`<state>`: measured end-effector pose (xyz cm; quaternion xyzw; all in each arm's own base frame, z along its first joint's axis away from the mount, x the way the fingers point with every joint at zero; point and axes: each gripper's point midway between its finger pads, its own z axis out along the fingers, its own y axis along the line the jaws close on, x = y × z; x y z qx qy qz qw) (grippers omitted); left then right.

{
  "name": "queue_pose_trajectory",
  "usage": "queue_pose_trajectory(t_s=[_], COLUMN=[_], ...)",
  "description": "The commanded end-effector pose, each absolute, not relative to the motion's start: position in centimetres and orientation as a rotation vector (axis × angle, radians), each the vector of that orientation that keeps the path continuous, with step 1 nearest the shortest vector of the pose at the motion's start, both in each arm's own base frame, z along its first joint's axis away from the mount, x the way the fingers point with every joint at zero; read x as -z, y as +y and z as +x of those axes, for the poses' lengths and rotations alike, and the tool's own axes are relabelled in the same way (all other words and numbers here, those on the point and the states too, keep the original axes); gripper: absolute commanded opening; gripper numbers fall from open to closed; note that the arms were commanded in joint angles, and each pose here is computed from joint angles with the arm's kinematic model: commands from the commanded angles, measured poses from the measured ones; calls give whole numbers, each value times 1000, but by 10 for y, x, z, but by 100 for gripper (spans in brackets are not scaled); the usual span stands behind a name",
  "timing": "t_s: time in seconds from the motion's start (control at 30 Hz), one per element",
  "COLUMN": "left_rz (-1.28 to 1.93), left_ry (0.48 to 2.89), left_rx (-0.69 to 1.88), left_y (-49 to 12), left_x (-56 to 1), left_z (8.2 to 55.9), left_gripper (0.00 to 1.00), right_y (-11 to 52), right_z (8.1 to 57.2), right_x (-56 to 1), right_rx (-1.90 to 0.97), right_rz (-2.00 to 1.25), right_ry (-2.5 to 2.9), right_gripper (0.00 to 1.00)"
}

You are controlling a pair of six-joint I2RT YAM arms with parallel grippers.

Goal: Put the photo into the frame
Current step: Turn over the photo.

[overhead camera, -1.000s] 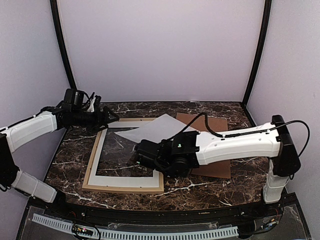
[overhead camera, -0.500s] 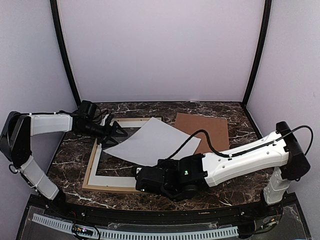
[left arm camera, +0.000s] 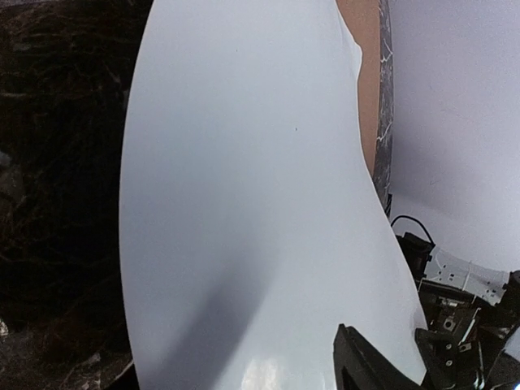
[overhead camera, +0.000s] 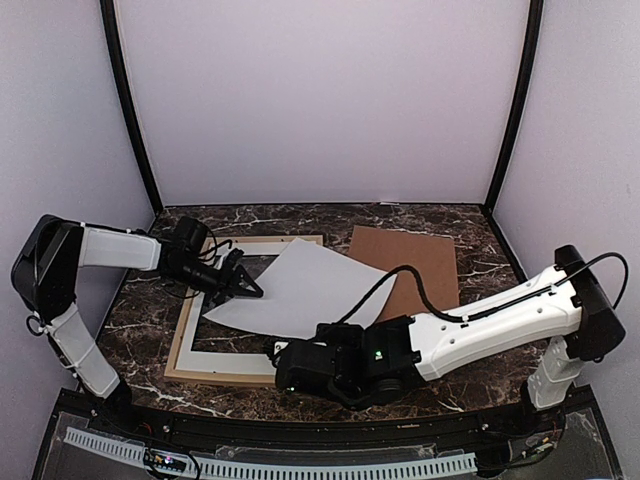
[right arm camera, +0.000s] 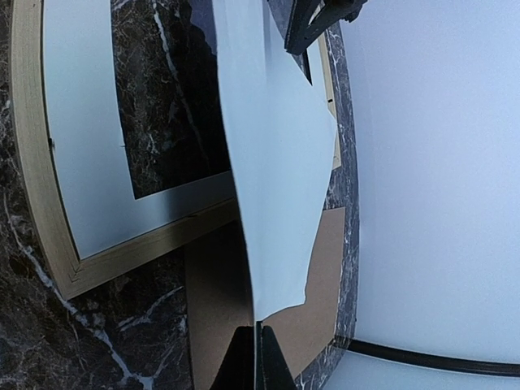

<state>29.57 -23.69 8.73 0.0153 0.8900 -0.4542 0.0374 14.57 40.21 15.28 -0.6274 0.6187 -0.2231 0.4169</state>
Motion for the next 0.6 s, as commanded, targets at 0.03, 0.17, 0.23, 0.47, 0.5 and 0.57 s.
queue_pose_trajectory(t_s=[0.03, 0.17, 0.23, 0.47, 0.5, 0.57], left_rz=[113, 114, 116, 116, 117, 115], left_ry=[2718, 2706, 2702, 2709, 2710, 2711], left_rx=[1502, 1526, 1529, 1499, 1496, 1487], left_y=[-252, -254, -255, -254, -254, -254], left_x=[-93, -97, -98, -95, -95, -95], left_z=[288, 290, 291, 295, 296, 298], left_gripper=[57, 45, 39, 36, 37, 41], right_y=[403, 401, 400, 398, 398, 397], right_z=[143, 143, 143, 142, 142, 141], right_x=[-169, -167, -168, -171, -171, -171], right_rx=[534, 539, 538, 515, 511, 508], right_rz=[-1516, -1517, -1516, -1519, -1518, -1523], right_ry=[1531, 1532, 1532, 1540, 1542, 1542], right_gripper=[0, 0, 0, 0, 0, 0])
